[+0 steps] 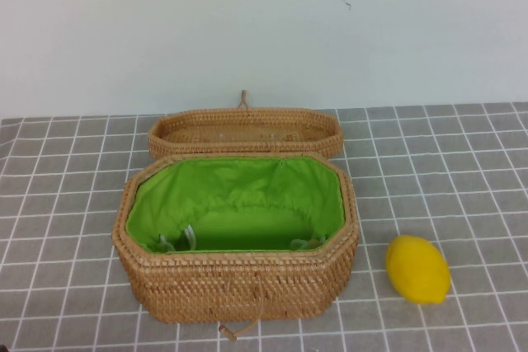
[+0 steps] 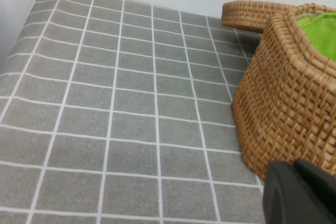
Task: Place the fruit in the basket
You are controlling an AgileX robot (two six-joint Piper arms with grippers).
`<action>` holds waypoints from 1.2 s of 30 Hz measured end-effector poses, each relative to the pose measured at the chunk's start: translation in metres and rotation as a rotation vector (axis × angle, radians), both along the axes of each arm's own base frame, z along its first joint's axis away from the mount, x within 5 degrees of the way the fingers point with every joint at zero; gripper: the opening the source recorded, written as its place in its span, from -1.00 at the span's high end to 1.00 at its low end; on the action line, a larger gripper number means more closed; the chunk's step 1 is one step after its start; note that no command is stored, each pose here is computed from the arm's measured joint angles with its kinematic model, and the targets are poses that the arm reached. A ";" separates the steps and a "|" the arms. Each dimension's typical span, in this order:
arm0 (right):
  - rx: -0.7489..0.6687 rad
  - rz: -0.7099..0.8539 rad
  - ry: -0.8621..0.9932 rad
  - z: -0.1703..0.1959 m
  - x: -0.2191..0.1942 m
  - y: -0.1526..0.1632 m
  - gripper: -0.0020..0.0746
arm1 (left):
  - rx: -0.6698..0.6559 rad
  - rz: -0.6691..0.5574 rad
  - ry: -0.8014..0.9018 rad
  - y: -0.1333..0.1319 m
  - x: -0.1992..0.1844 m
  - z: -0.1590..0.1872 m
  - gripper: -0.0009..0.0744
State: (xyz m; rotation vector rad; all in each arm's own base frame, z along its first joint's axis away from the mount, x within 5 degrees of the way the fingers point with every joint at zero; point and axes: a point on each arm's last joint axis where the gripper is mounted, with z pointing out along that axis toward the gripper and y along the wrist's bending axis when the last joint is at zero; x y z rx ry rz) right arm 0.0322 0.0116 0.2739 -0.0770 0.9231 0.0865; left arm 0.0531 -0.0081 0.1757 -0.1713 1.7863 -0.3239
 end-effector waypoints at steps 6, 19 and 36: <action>0.064 -0.009 0.008 0.036 -0.012 -0.003 0.95 | 0.000 0.000 0.000 0.000 0.000 0.000 0.97; 0.036 -0.247 0.349 0.117 0.001 -0.021 0.95 | 0.000 0.000 0.000 0.000 0.000 0.000 0.97; 0.322 -0.054 0.354 0.128 0.025 -0.018 0.95 | 0.000 0.000 0.000 0.000 0.000 0.000 0.97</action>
